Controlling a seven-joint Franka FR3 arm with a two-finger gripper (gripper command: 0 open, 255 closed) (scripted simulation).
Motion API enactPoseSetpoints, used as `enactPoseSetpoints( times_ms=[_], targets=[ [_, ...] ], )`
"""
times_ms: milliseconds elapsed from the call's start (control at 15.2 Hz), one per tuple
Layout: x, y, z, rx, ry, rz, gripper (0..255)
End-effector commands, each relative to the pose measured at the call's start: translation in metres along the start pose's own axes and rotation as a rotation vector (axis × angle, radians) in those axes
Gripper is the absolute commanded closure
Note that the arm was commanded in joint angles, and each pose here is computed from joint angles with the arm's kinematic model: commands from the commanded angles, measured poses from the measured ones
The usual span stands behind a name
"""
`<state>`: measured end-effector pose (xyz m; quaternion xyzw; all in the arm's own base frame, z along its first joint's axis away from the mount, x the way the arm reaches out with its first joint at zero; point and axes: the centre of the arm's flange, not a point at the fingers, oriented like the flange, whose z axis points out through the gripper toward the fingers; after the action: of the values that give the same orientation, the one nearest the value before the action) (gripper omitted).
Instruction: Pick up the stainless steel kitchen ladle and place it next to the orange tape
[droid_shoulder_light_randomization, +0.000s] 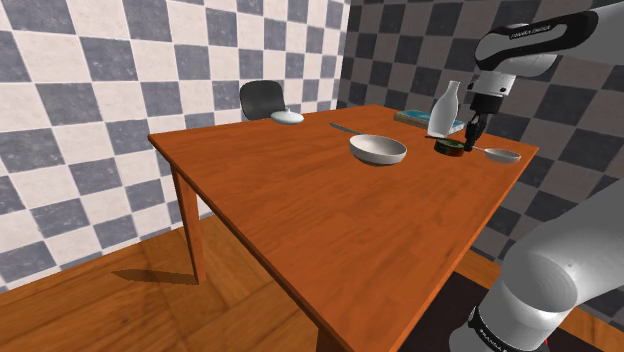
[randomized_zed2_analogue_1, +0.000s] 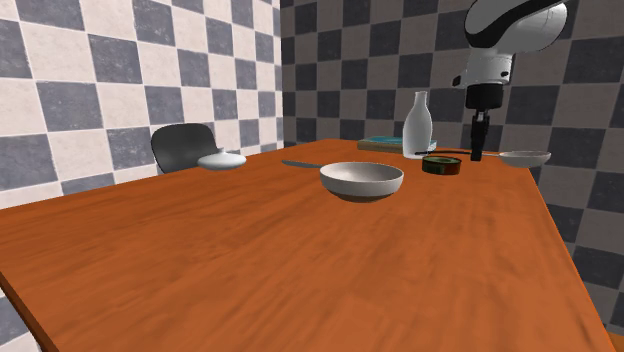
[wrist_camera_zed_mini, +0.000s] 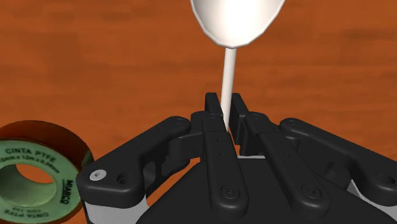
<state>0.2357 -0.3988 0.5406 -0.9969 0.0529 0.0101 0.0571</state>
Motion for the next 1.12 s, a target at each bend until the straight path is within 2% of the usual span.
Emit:
enactPoseSetpoints(
  times_ms=[0, 660, 1056],
  targets=[
    [-0.001, 0.001, 0.010, 0.000, 0.000, 0.000, 255],
    [0.001, 0.007, 0.062, 0.000, 0.000, 0.000, 255],
    [0.001, 0.007, 0.062, 0.000, 0.000, 0.000, 255]
  ],
)
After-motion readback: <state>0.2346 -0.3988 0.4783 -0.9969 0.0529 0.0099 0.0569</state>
